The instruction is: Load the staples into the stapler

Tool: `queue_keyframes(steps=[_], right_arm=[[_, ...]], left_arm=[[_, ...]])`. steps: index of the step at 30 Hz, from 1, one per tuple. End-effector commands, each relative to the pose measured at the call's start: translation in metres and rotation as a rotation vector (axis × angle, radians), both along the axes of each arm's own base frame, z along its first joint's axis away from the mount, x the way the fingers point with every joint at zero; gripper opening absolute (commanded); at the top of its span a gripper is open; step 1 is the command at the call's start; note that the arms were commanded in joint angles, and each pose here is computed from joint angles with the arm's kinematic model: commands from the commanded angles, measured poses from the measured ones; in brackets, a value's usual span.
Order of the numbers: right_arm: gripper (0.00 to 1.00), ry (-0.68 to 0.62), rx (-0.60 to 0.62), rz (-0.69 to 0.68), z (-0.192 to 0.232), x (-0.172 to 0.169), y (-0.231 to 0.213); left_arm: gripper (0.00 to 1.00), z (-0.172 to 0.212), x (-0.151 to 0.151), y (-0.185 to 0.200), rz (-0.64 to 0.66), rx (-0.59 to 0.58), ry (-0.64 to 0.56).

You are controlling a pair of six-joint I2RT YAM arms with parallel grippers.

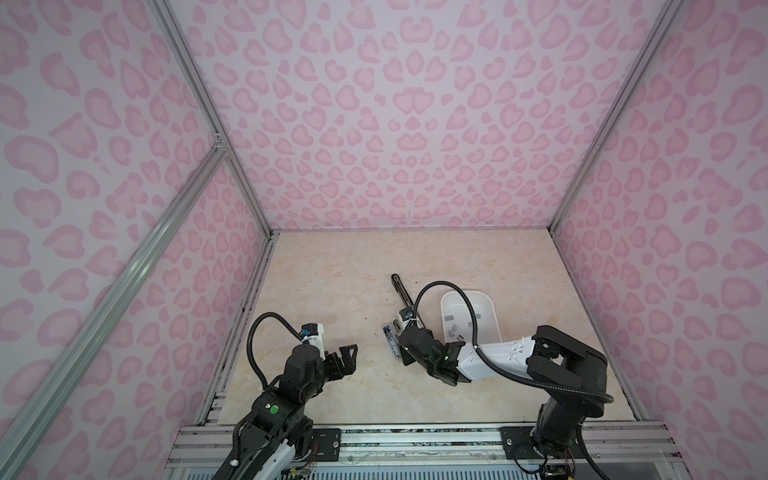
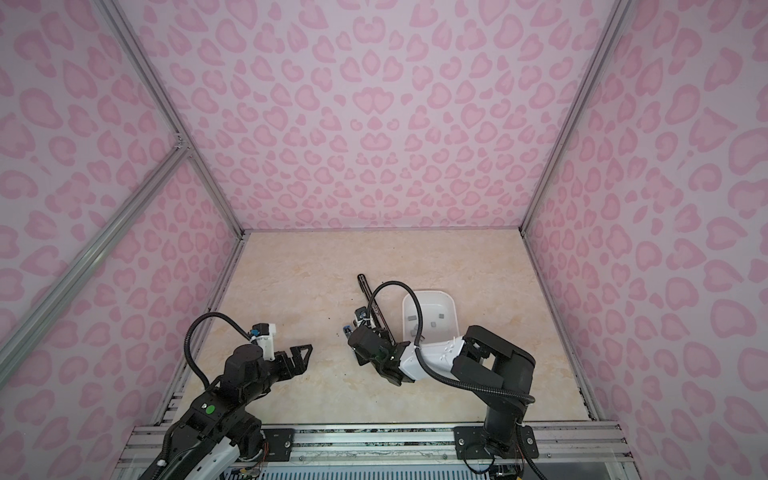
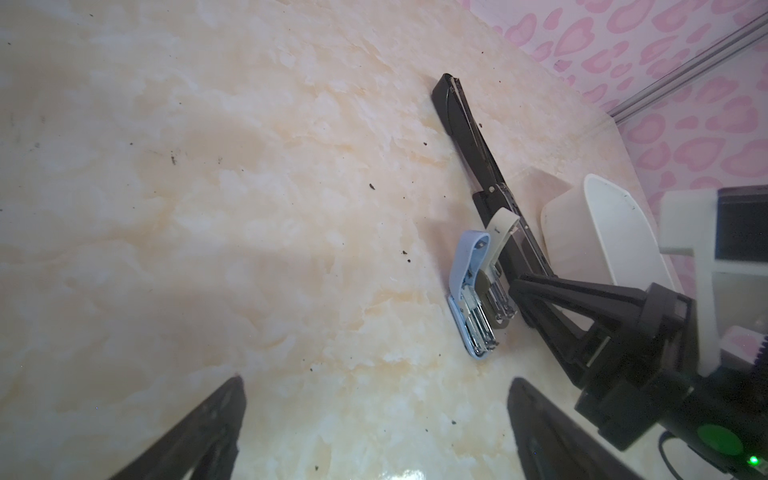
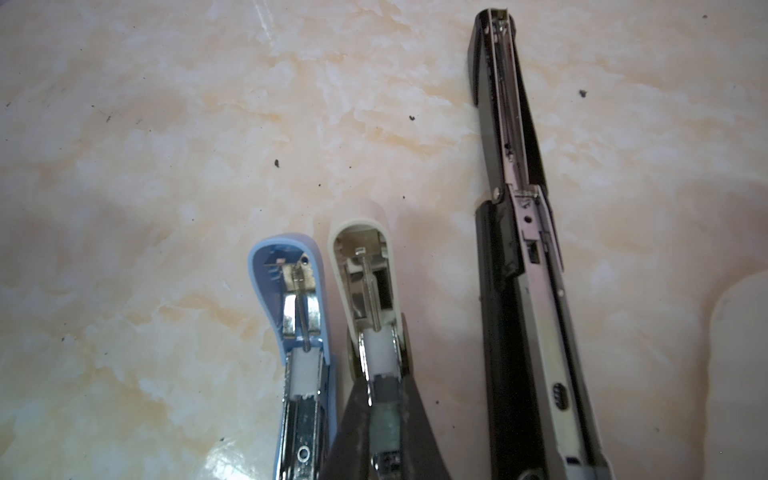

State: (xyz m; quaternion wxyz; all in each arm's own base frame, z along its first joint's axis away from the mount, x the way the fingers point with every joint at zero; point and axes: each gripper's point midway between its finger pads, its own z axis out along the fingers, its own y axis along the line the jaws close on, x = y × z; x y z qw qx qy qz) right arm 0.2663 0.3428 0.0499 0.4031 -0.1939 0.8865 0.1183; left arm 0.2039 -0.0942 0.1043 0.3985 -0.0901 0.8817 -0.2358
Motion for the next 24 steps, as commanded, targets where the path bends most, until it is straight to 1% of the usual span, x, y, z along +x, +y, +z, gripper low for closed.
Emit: queue_keyframes(steps=[1, 24], right_arm=[[0.10, -0.001, -0.026, -0.004, -0.0055, 0.0009, -0.0015], [0.10, -0.008, -0.037, -0.006, -0.0057, 0.0022, -0.0019]], left_arm=[[0.99, 0.0051, 0.0045, 0.0002, 0.011, -0.008, -0.028], [0.99, 0.0055, 0.0045, 0.0003, 0.011, -0.009, -0.029]])
